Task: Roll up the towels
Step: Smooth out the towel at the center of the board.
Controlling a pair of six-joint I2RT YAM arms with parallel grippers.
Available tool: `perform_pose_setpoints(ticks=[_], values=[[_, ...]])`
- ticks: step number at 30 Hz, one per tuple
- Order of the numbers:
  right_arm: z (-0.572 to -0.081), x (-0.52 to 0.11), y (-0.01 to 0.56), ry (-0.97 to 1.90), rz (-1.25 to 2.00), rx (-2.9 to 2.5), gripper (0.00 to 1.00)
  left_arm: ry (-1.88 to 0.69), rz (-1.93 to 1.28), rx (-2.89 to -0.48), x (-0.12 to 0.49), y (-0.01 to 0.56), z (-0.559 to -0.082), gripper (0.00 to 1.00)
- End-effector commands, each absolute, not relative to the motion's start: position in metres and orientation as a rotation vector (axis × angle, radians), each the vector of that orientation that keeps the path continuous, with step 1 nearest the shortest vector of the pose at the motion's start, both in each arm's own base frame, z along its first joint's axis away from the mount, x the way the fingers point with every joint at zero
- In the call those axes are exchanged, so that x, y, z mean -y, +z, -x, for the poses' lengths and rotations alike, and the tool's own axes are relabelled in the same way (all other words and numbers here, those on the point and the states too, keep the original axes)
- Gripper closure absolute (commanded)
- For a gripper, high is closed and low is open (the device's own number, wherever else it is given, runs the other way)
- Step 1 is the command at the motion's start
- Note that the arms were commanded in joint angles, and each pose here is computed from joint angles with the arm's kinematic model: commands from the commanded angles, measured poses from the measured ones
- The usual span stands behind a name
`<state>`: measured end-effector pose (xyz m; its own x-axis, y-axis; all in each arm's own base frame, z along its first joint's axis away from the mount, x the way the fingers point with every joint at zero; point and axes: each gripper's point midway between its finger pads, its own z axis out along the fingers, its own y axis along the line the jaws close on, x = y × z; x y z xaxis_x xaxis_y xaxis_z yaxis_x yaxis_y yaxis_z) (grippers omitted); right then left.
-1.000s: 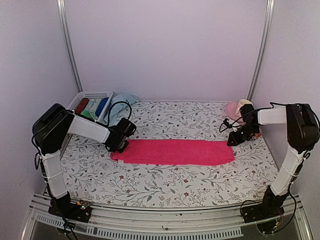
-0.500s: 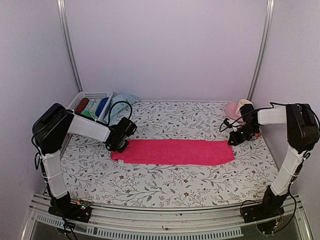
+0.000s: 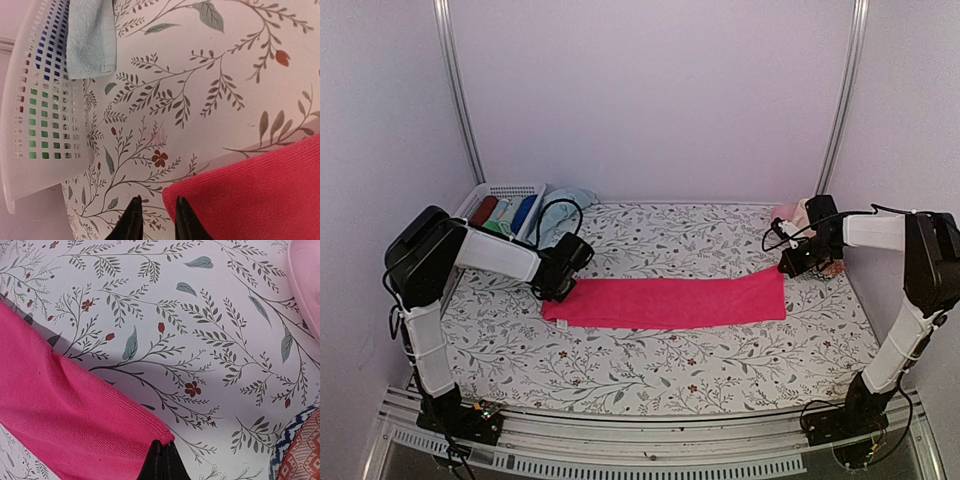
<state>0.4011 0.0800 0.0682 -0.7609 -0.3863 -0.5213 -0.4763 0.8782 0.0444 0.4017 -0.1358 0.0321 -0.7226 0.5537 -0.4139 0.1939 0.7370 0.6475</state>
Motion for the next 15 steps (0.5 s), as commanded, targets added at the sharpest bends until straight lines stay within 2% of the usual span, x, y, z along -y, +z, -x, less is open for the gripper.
perform_pose_setpoints(ticks=[1,5,9,15], values=[[-0.412,-0.075,0.075,0.198,0.608,-2.501,0.98,0.821,-0.507,-2.325,0.126,0.034,-0.405,0.77],[-0.413,-0.067,0.069,0.141,0.596,-2.519,0.98,0.837,-0.487,-2.332,0.121,0.031,-0.405,0.80],[-0.416,-0.060,0.062,0.080,0.579,-2.534,0.98,0.877,-0.498,-2.358,0.113,0.015,-0.403,0.87],[-0.419,-0.053,0.049,0.037,0.562,-2.570,0.97,0.867,-0.452,-2.379,0.100,0.012,-0.402,0.89]])
